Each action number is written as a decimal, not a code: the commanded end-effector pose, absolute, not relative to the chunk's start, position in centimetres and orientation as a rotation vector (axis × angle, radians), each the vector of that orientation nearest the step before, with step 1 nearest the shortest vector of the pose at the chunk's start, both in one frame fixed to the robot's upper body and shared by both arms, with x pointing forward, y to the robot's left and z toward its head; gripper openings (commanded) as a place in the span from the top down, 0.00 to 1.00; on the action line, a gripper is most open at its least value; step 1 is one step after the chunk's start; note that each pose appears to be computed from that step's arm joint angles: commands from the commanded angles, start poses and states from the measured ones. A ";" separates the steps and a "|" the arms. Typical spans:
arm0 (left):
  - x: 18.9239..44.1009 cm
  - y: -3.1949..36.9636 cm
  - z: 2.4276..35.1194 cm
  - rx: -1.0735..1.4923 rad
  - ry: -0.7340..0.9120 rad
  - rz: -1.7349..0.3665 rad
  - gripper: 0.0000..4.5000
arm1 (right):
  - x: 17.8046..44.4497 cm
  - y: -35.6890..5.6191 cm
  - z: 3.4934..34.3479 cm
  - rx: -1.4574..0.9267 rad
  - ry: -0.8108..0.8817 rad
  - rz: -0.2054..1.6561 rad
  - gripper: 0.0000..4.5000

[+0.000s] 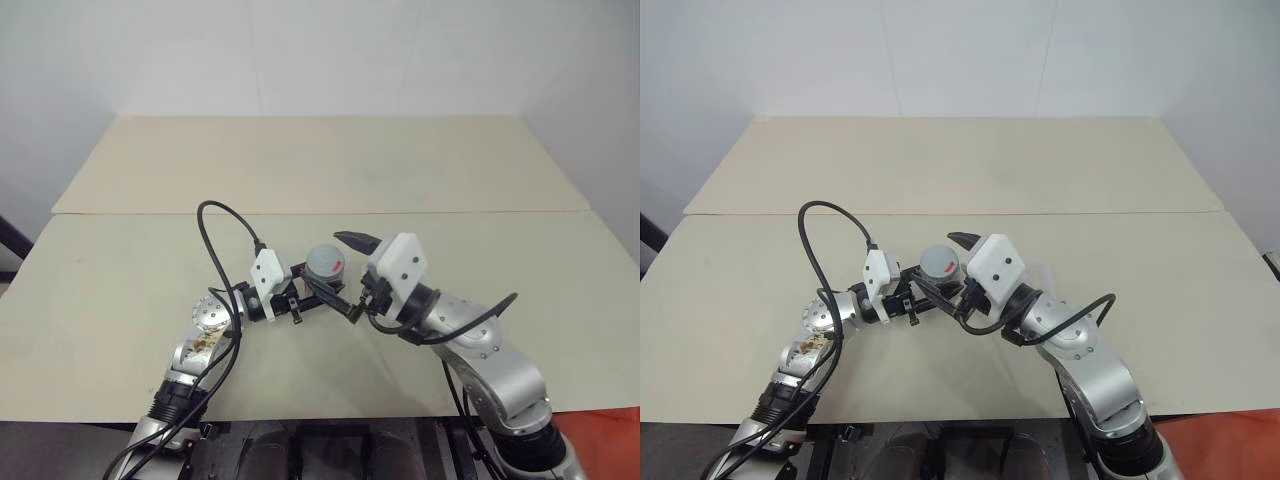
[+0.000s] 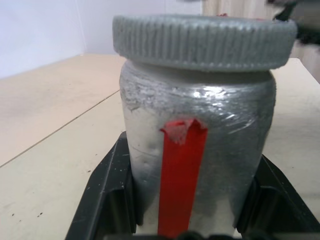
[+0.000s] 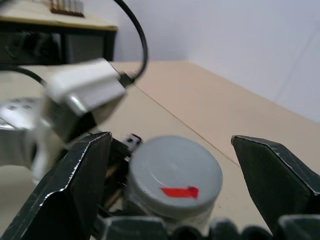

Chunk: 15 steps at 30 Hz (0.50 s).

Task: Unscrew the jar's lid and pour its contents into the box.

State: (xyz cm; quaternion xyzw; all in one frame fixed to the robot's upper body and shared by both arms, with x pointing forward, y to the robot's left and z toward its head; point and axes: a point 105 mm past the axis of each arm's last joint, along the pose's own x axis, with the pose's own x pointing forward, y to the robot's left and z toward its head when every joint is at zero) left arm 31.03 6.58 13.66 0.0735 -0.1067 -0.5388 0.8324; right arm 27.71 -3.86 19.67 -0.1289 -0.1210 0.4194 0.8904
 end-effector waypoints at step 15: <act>30.5 7.7 14.1 0.188 -0.251 -1.132 0.56 | 28.3 -6.7 20.4 -0.292 -0.292 0.768 0.01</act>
